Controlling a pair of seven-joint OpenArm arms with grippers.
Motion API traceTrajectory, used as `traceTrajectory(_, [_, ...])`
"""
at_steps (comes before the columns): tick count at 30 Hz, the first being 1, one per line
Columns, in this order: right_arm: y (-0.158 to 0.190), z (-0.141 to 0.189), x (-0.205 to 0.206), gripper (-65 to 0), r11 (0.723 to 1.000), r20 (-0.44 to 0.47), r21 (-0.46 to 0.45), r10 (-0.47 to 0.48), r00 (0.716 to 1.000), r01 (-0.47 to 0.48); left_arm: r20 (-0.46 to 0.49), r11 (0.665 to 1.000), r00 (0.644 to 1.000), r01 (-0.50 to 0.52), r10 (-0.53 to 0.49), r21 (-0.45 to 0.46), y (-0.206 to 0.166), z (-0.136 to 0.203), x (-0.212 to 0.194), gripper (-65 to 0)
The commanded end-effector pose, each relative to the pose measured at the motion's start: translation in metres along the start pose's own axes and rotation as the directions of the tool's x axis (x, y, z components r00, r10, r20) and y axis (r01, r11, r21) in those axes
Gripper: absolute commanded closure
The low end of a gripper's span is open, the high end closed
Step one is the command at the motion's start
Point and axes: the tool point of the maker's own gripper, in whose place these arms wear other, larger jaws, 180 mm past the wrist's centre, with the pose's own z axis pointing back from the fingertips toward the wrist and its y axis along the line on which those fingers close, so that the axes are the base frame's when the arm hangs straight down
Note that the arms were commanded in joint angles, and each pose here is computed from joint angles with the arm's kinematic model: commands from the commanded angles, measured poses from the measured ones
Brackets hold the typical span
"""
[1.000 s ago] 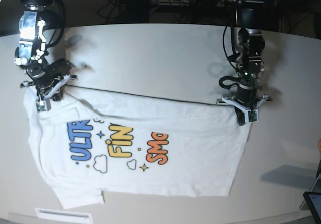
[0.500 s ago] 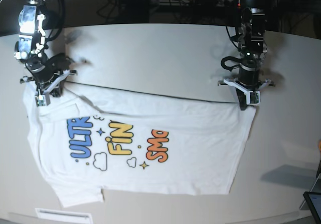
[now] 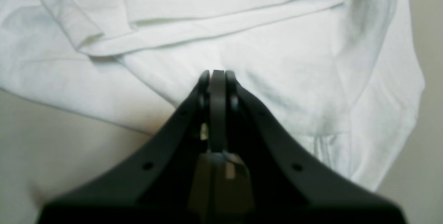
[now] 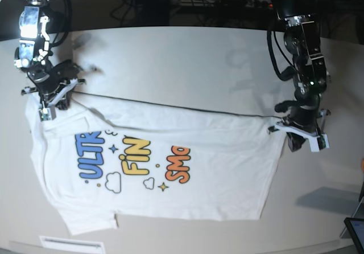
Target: Fold the T-shirt properly
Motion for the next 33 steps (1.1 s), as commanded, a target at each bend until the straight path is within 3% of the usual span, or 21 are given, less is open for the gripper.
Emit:
traceTrajectory(1, [-0.006, 0.002, -0.012, -0.1, 1.0, -0.062, -0.017, 0.021, 0.998, -0.022, 0.014, 1.0, 1.0, -0.001, 0.001, -0.012, -0.004, -0.002, 0.012, 0.0])
traceTrajectory(8, [-0.006, 0.002, -0.011, -0.1, 1.0, -0.061, -0.017, 0.021, 0.998, -0.022, -0.222, 0.997, 0.972, -0.082, 0.079, -0.005, -0.006, -0.037, -0.01, 0.0])
traceTrajectory(13, [-0.005, 0.002, -0.012, -0.1, 1.0, -0.062, -0.016, 0.02, 0.998, -0.021, -0.313, 0.993, 0.942, -0.117, 0.117, 0.019, -0.001, -0.05, -0.032, 0.0])
traceTrajectory(18, [-0.006, 0.002, -0.012, -0.1, 1.0, -0.062, -0.017, 0.019, 0.998, -0.02, -0.459, 0.986, 0.873, -0.16, 0.167, 0.054, 0.003, -0.058, -0.075, 0.0])
traceTrajectory(23, [-0.007, 0.003, -0.016, 0.0, 1.0, -0.073, -0.019, 0.02, 0.997, -0.021, -0.541, 0.987, 0.826, -0.147, 0.162, 0.071, 0.008, -0.044, -0.108, 0.0])
traceTrajectory(33, [-0.008, 0.021, -0.016, 0.0, 0.998, -0.079, -0.03, 0.061, 0.995, -0.063, -0.55, 0.997, 0.831, -0.054, 0.078, 0.059, 0.019, 0.011, -0.138, 0.0])
